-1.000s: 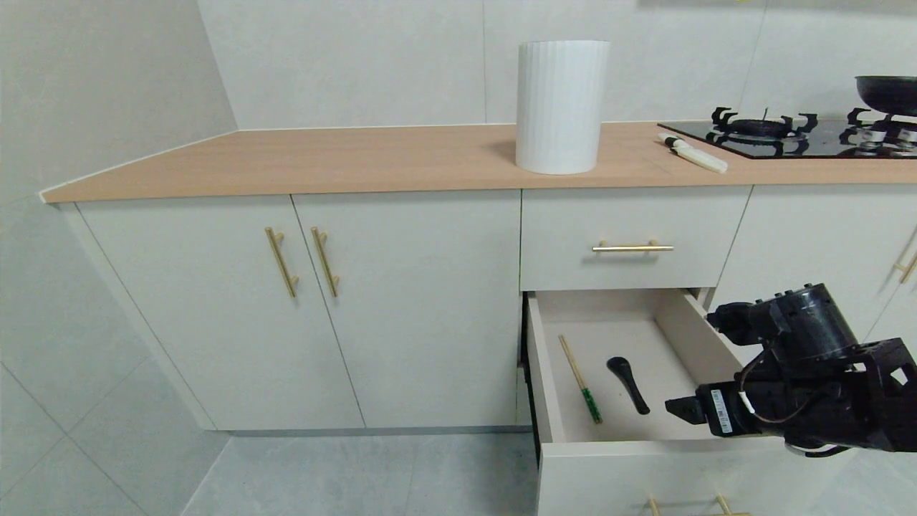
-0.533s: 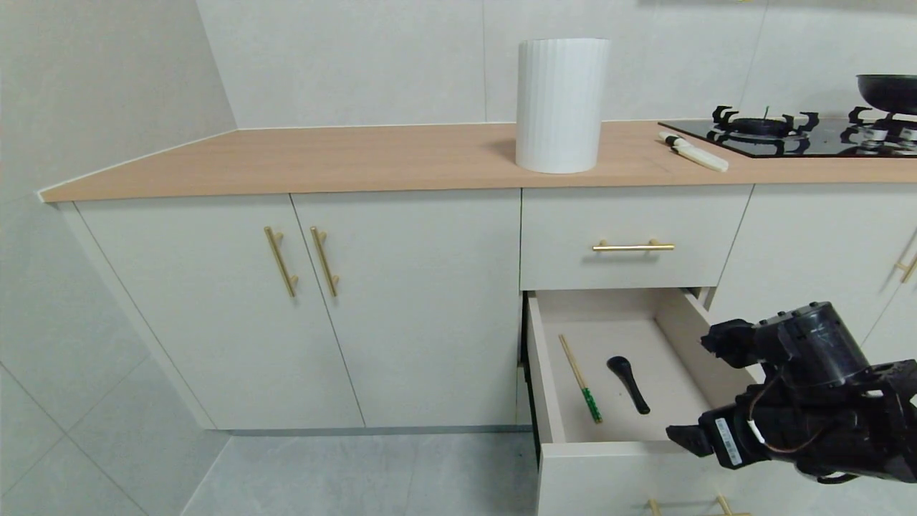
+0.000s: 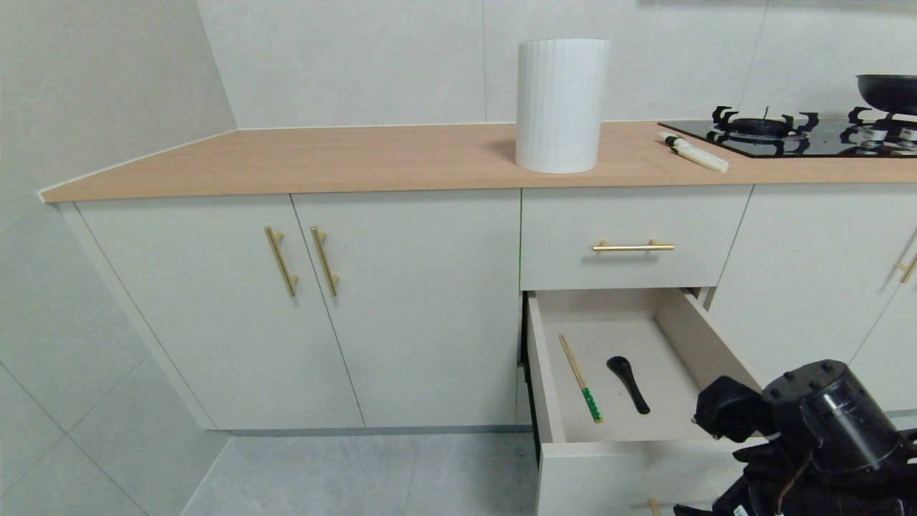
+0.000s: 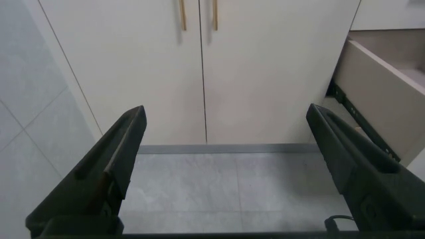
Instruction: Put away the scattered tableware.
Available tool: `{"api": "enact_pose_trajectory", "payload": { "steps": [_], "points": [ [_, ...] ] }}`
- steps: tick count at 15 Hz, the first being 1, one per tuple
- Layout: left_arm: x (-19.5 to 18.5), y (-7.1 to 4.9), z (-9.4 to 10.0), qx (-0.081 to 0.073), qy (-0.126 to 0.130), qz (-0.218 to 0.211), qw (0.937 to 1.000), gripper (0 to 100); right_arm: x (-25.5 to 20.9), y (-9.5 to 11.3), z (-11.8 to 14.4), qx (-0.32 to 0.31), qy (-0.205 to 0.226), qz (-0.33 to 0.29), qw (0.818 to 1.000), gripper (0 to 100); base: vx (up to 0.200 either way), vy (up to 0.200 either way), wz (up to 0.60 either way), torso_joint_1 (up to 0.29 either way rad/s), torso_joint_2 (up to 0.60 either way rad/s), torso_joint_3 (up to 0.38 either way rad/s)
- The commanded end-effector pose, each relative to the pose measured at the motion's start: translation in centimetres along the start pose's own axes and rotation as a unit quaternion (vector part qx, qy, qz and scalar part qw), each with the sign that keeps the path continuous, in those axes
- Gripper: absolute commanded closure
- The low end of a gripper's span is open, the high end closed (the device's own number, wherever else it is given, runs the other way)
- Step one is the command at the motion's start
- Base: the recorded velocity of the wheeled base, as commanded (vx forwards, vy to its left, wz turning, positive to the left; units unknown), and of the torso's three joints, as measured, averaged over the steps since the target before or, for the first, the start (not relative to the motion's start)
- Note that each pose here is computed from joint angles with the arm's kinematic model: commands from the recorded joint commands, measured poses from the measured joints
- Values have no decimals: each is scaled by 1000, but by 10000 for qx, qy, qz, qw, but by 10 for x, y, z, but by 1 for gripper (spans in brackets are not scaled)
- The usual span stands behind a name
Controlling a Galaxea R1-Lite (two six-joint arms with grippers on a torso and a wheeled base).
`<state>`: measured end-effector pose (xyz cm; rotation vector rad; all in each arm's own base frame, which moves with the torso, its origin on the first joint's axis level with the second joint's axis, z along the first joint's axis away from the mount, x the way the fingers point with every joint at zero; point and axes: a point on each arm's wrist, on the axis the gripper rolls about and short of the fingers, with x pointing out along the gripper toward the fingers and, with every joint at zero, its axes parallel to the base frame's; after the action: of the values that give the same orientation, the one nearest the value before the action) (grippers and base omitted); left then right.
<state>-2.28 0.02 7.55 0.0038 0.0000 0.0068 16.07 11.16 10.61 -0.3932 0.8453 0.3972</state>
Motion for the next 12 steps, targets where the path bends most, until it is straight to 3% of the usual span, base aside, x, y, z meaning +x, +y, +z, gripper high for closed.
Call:
{"api": "enact_pose_trajectory", "payload": {
  "steps": [1, 7, 12],
  "points": [
    [0, 0, 0, -4, 8, 4, 10000, 0, 3, 7, -9, -255, 173, 92, 9995, 0, 0, 0, 0, 0, 0, 0],
    [0, 0, 0, -4, 8, 4, 10000, 0, 24, 10, -16, -476, 701, 91, 9964, 0, 0, 0, 0, 0, 0, 0],
    [0, 0, 0, -4, 8, 4, 10000, 0, 45, 4, -5, 31, 619, -268, 9977, 0, 0, 0, 0, 0, 0, 0]
  ]
}}
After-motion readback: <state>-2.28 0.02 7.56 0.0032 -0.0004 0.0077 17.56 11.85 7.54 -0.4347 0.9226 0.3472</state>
